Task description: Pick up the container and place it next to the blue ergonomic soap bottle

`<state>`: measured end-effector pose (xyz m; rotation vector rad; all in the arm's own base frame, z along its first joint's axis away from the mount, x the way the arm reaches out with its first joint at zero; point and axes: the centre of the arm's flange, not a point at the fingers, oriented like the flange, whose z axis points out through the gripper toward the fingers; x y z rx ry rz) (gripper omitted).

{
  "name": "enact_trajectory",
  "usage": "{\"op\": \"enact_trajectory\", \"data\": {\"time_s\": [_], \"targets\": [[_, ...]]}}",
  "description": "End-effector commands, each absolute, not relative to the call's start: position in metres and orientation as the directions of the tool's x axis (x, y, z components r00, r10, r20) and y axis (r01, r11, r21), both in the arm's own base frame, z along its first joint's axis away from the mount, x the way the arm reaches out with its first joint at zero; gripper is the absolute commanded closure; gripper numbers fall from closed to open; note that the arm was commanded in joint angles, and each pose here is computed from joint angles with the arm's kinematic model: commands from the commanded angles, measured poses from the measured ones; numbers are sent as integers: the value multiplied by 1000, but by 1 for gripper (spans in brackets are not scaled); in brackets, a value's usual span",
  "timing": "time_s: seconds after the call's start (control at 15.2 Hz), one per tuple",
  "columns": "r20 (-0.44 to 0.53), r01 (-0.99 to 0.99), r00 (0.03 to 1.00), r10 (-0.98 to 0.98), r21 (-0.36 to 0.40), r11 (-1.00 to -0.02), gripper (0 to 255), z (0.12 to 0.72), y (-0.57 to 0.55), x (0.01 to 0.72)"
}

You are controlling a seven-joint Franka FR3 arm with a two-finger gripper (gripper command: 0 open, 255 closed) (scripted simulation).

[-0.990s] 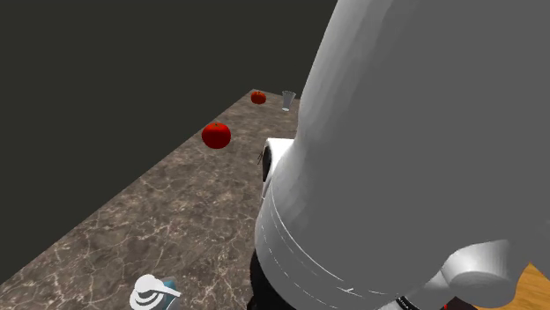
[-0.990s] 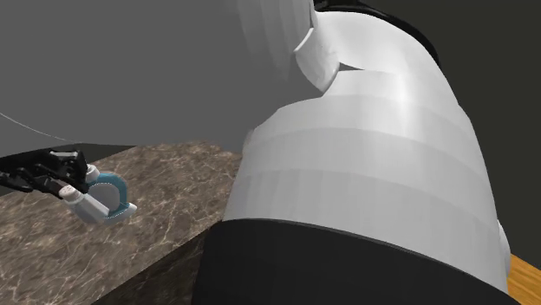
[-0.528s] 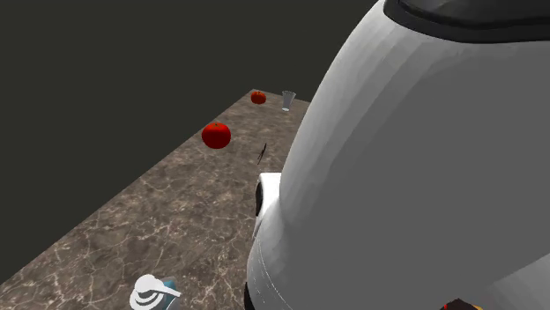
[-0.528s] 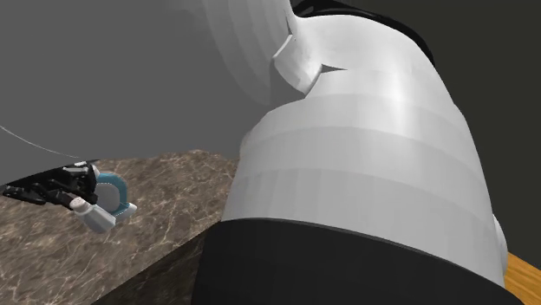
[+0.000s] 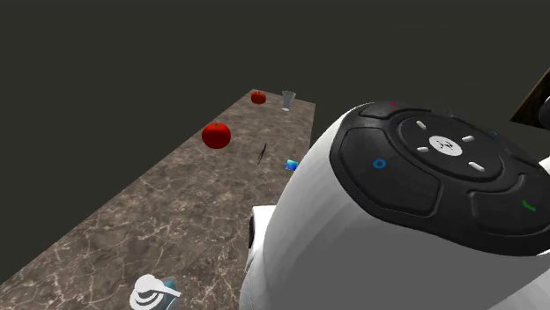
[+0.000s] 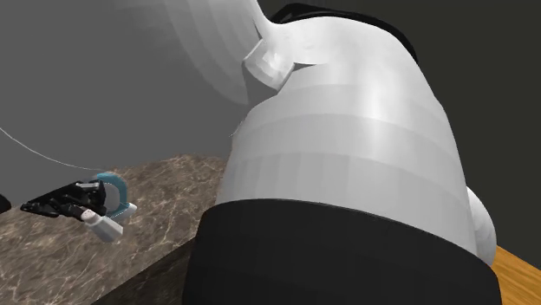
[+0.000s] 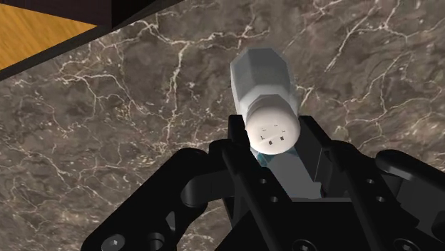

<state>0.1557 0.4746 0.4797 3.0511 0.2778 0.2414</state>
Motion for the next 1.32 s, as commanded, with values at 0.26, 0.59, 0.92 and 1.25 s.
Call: {"op": "enact_trajectory", "data": {"time_s": [0.26, 0.59, 0.92, 1.25], "targets": [[150, 174, 971, 185, 82, -981, 255, 449, 474, 156], [150, 174, 971, 185, 82, -981, 255, 422, 474, 156], [150, 174, 971, 185, 82, -981, 255, 396, 474, 156], [150, 174, 971, 185, 82, -981, 255, 373, 474, 156]]}}
